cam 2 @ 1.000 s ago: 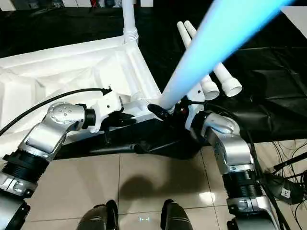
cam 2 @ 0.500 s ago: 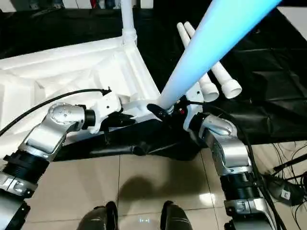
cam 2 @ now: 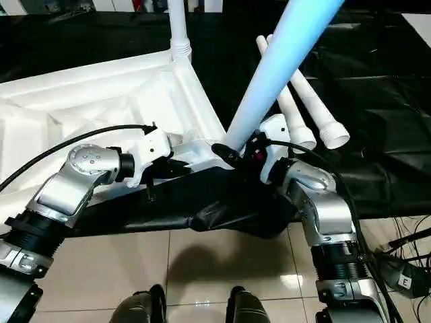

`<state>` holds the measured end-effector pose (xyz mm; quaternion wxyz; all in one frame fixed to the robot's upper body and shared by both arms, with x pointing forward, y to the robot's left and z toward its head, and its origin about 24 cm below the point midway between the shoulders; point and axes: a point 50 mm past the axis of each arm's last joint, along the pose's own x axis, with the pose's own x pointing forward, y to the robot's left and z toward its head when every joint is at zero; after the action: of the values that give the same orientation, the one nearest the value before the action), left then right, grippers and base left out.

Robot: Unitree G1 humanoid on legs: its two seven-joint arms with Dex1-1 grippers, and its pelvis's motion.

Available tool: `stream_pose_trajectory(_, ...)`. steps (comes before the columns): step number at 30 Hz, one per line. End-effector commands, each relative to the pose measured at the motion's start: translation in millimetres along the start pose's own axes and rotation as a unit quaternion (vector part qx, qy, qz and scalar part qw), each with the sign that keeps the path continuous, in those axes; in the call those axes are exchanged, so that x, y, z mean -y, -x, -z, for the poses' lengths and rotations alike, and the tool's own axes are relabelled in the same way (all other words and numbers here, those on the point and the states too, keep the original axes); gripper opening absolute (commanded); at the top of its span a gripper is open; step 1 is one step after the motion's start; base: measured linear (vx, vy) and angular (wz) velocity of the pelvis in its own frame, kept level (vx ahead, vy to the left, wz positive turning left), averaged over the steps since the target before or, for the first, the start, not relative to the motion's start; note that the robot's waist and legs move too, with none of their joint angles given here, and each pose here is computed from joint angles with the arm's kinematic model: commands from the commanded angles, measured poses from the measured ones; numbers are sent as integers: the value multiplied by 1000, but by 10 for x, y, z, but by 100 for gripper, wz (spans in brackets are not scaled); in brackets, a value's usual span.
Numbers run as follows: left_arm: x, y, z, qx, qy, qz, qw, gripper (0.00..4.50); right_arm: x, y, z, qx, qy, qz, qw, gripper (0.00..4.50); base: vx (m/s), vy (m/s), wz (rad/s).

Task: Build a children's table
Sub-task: Insert table leg to table base

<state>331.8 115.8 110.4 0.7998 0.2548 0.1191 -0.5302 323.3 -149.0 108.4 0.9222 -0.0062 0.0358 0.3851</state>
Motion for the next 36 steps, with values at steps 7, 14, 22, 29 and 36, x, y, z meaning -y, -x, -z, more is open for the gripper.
stream_pose_trajectory(7,-69,71,81,-9,12,-31,999,0,-78,-34,-72,12,-5,-33,999,285,0,0,0)
stream_pose_trajectory(14,-69,83,71,-6,14,-27,1000,0,-44,-28,-156,27,-6,-20,999,283,0,0,0)
stream_pose_trajectory(22,-58,111,40,12,20,-51,998,0,30,30,-309,91,-29,101,990,282,22,2,1)
stream_pose_trajectory(29,-37,131,24,16,14,-52,998,0,-44,106,-425,134,-67,110,983,282,79,0,7)
stream_pose_trajectory(36,-14,110,17,13,7,-43,999,0,-100,112,-293,112,-76,116,984,282,79,-37,13)
